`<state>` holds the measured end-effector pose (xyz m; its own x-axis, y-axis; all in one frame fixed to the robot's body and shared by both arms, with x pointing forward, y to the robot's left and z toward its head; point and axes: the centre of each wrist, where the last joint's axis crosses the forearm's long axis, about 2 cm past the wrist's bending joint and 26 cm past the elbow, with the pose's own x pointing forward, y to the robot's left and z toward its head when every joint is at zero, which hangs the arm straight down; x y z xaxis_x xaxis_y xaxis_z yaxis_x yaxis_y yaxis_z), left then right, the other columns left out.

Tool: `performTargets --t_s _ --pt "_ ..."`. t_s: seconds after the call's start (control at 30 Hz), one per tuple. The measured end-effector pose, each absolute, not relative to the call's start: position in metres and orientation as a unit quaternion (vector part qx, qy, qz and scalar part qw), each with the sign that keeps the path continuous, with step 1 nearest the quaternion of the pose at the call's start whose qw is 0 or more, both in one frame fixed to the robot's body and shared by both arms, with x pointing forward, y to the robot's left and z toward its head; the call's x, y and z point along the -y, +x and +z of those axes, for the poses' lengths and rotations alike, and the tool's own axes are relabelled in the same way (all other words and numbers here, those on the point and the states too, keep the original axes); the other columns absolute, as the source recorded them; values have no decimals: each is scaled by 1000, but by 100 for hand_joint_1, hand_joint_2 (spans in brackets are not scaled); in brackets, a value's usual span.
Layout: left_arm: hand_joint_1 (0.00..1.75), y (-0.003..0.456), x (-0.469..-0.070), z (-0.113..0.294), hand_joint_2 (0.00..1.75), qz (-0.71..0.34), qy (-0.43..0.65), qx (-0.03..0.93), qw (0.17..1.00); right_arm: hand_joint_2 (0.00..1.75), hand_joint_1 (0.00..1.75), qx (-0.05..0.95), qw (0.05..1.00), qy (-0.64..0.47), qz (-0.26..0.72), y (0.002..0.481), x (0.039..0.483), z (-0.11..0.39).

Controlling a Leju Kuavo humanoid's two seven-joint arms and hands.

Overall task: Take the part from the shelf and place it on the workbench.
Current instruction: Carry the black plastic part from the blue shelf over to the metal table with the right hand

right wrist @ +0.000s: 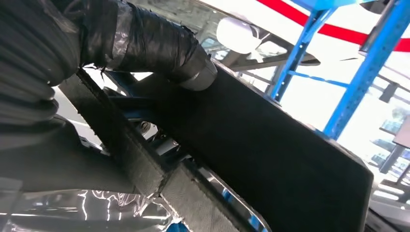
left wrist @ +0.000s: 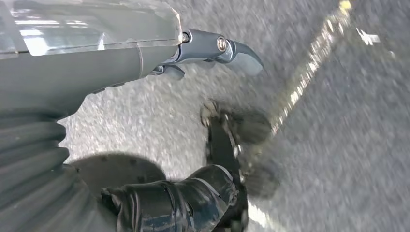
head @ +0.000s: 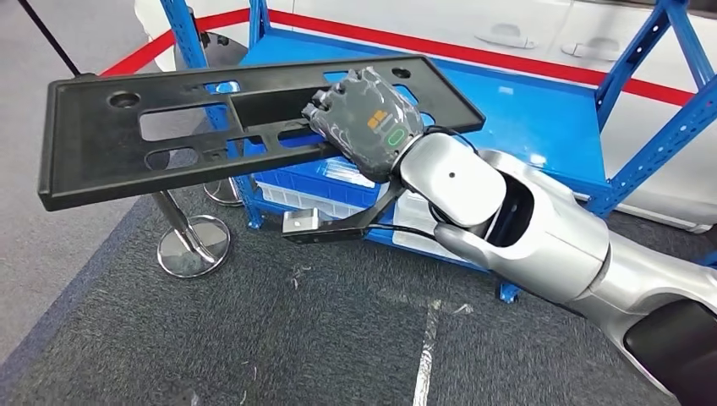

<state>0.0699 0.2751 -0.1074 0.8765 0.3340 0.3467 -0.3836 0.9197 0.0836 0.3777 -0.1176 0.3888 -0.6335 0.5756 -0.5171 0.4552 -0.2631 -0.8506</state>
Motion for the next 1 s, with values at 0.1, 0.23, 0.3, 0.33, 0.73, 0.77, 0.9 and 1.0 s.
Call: performTargets --t_s 0.1,0.23,0.3,0.33,0.73,0.77,0.9,1.0 --pt "0 70 -275 -107 175 186 74 167 965 175 175 605 46 -425 672 378 118 388" --pt "0 70 -275 -107 175 186 70 172 965 175 175 604 47 -425 673 378 118 388" --pt "0 69 -275 -108 175 186 70 171 965 175 175 605 46 -425 672 378 117 389" --pt "0 69 -275 -108 175 186 69 170 965 175 175 604 46 -426 672 379 117 390" --pt "0 70 -275 -107 175 188 69 166 966 175 175 604 48 -418 678 378 114 388" --pt "0 70 -275 -107 175 188 69 166 966 175 175 604 48 -418 677 378 114 388" --pt "0 70 -275 -108 175 188 68 162 966 175 175 603 51 -417 678 379 115 387" --pt "0 67 -275 -108 175 188 68 158 967 175 175 601 55 -414 682 380 115 382"
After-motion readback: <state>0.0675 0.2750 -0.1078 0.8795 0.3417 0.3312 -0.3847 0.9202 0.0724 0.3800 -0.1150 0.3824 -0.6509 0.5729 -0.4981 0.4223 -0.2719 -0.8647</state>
